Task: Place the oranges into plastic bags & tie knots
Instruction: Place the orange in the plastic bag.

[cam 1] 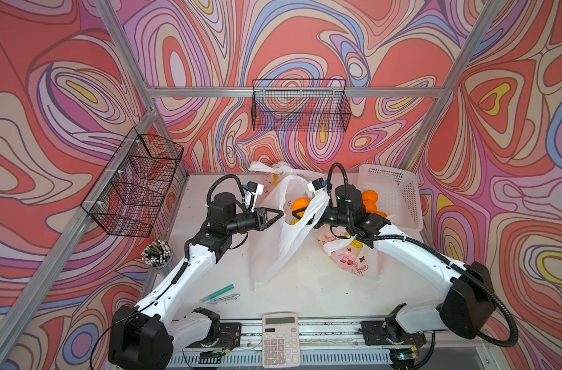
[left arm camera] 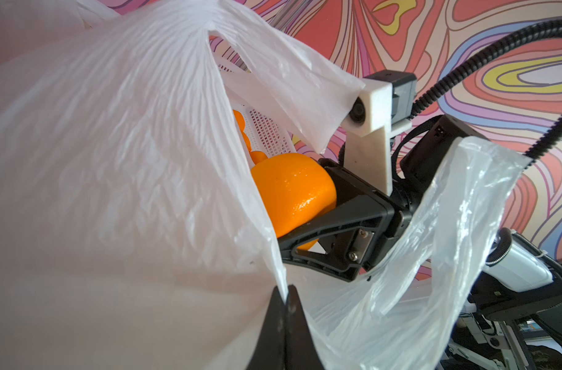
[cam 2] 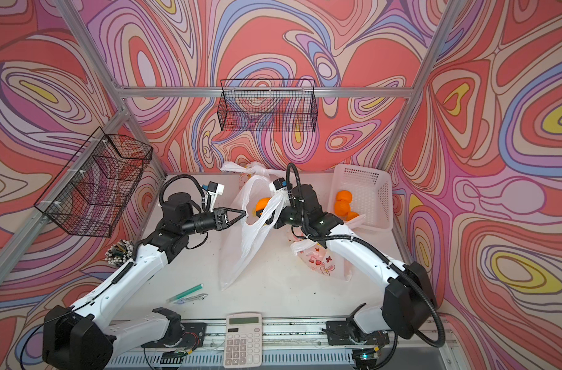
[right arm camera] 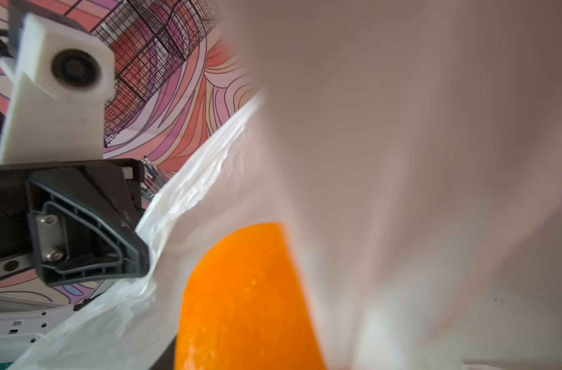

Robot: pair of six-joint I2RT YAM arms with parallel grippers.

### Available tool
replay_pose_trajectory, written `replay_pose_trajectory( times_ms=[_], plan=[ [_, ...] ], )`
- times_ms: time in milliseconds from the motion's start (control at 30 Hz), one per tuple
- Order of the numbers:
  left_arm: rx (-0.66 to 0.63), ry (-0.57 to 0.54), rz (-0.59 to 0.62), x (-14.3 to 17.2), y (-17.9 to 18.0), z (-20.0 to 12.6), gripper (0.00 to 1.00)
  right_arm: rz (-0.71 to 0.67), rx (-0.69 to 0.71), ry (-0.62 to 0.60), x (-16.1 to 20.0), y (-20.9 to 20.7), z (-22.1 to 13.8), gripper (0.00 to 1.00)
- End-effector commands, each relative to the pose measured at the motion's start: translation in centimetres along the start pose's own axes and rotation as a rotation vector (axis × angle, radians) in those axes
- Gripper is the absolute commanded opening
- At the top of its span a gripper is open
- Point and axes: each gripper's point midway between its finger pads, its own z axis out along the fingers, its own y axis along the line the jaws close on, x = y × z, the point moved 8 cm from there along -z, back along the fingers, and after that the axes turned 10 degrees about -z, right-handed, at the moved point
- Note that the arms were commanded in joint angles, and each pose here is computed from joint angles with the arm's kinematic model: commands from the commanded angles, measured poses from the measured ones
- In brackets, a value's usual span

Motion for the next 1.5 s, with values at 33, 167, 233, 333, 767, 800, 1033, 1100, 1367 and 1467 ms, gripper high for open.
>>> replay_pose_trajectory(
  times_ms=[33,167,233,333,767,800,1033,1100,1367,1467],
  plan=[
    [0.016,-0.027,0.053,-0.4,-0.4,0.1,0.0,-0.028,0.03,0.013,-0.5,-0.1,0.4,0.4],
    [-0.015,-0.028,0.053,-0.4,0.0,0.2,0.0,-0.061,0.055,-0.024,-1.8,0.7,-1.4,0.39],
    [-0.017,-0.032,0.051,-0.4,0.1,0.2,0.0,-0.08,0.051,-0.032,-2.5,1.2,-2.1,0.39],
    [0.002,-0.038,0.048,-0.6,0.0,0.3,0.0,-0.082,0.021,-0.036,-2.5,1.5,-2.0,0.39],
    [0.014,-0.076,0.023,-0.6,0.2,0.2,0.0,-0.056,0.093,0.126,0.2,-0.5,1.7,0.61],
    [0.011,-0.078,0.016,-0.5,0.3,0.3,0.0,-0.058,0.11,0.125,0.1,-0.5,1.5,0.68],
    [-0.007,-0.091,-0.005,-0.5,0.8,0.3,0.0,-0.048,0.152,0.11,-0.8,-0.3,0.3,0.86],
    [-0.004,-0.084,-0.009,-0.3,1.0,0.4,0.0,-0.041,0.16,0.099,-1.0,-0.2,0.0,0.82],
    [-0.004,-0.076,-0.014,0.0,1.6,0.6,0.0,-0.04,0.222,0.065,-2.5,0.2,-1.8,0.51],
    [-0.009,-0.081,-0.01,0.1,1.7,0.5,0.0,-0.055,0.271,0.054,-3.5,0.2,-2.8,0.43]
  ],
)
